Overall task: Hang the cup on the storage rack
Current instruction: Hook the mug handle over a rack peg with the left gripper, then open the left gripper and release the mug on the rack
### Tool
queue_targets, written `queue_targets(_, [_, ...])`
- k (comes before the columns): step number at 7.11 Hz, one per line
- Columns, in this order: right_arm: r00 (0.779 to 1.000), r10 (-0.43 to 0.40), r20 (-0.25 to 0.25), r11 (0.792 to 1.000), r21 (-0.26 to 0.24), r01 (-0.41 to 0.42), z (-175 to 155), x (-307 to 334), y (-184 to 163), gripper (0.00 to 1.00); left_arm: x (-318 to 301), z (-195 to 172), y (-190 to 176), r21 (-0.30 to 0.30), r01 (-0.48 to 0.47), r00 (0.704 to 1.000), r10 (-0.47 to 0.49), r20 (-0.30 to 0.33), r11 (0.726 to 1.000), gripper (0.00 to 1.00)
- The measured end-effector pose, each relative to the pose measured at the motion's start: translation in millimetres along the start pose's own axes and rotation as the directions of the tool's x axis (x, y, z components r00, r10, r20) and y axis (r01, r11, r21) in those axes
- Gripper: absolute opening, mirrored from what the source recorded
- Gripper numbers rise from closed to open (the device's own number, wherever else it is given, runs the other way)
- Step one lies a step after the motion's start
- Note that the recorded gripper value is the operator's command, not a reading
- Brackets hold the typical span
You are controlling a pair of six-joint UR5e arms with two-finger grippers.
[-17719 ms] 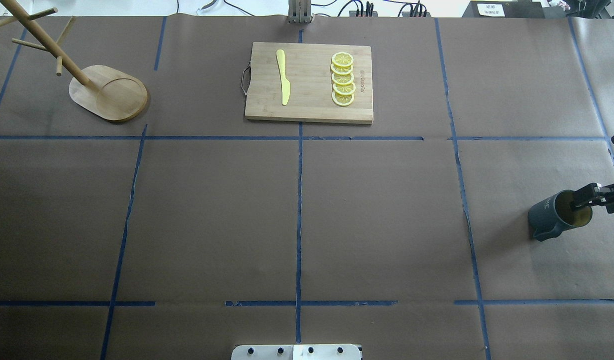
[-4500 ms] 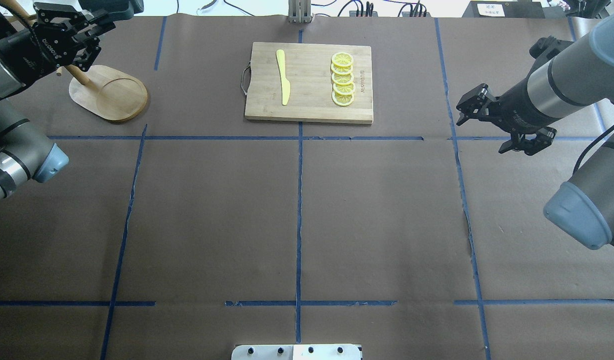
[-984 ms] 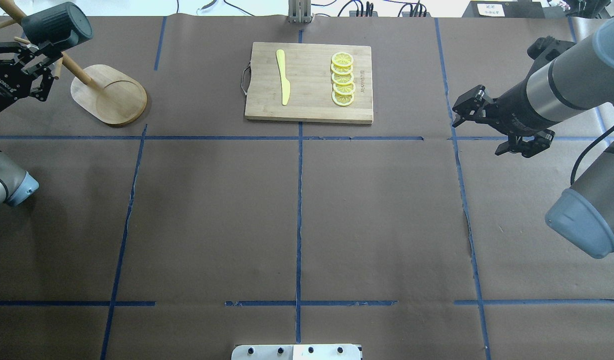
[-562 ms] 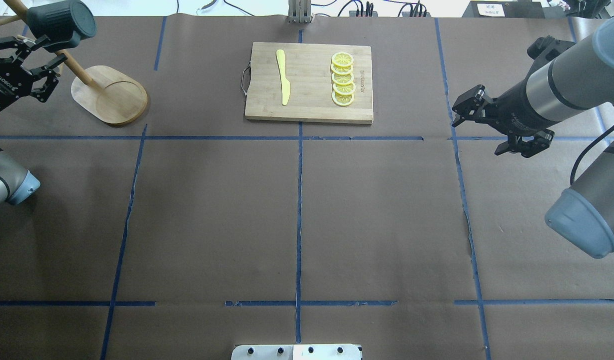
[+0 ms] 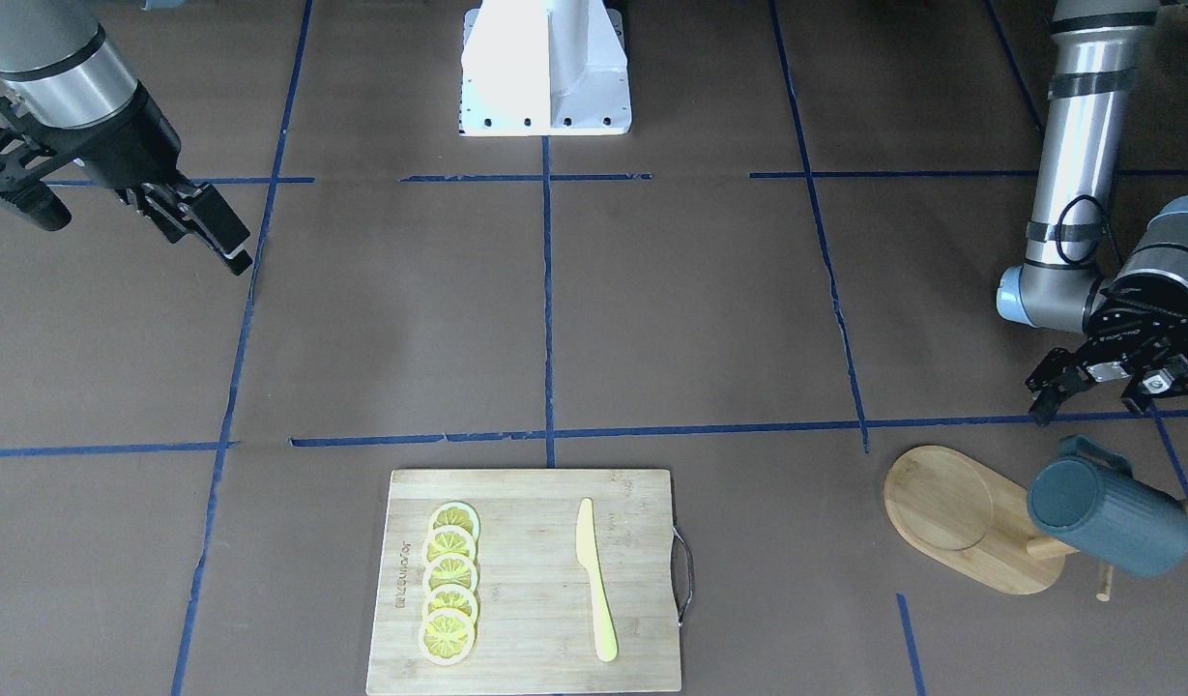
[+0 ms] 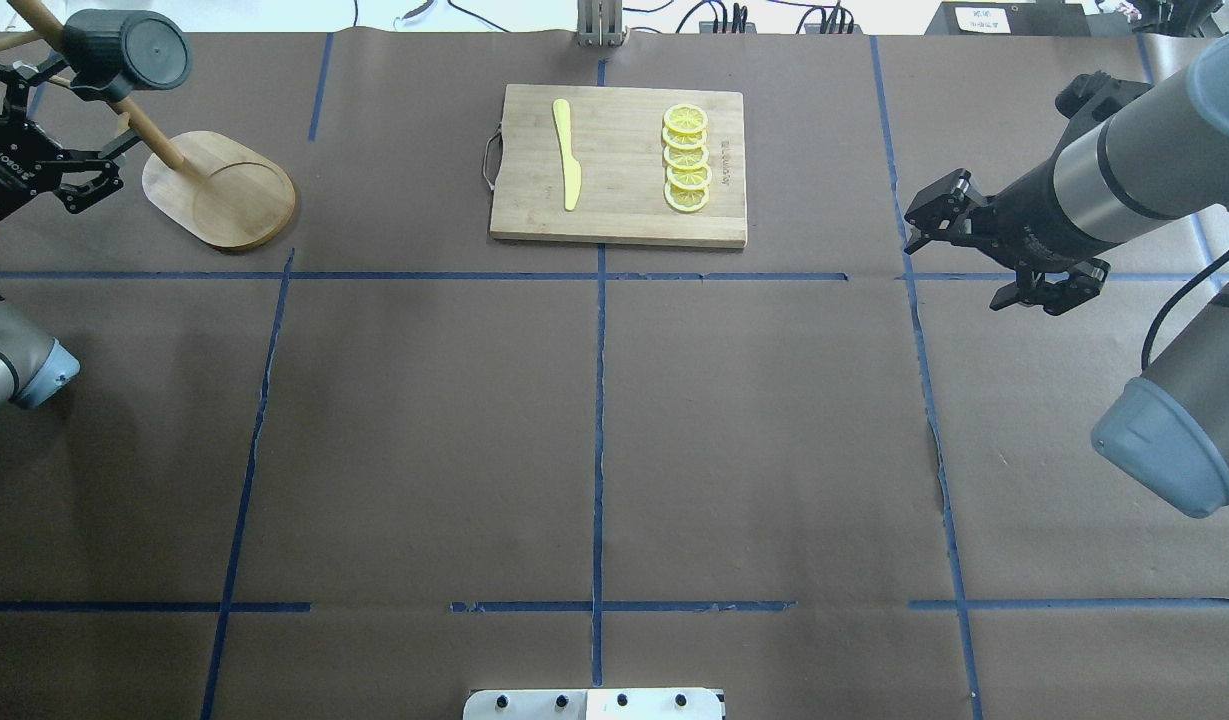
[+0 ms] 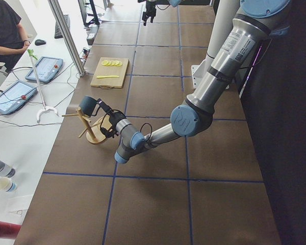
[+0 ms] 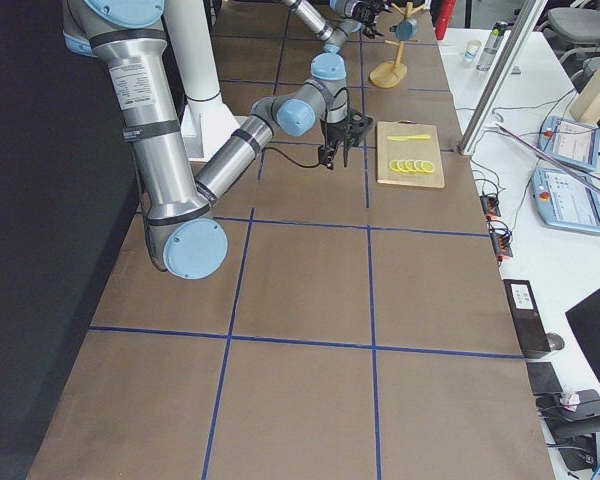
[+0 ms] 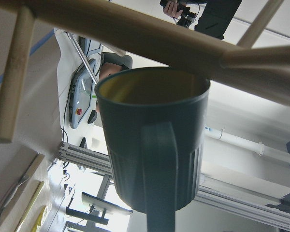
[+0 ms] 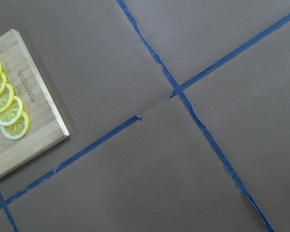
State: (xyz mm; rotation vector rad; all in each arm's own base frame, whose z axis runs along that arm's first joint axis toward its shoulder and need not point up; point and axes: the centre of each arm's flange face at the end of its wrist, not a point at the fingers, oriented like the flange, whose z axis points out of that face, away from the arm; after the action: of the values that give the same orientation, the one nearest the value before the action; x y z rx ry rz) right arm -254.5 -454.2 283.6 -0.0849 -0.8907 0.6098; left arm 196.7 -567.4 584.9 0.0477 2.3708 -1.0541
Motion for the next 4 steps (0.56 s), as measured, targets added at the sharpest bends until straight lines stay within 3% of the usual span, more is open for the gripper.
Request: queue_targets(4, [1.0,0.0,0.0,1.0,-0.003,0.0,-0.3,0.3,0.7,0.99,39.0,-8.2,-10.9,-0.006,-0.049,0.999,0.049,0.021,0.999,1.0])
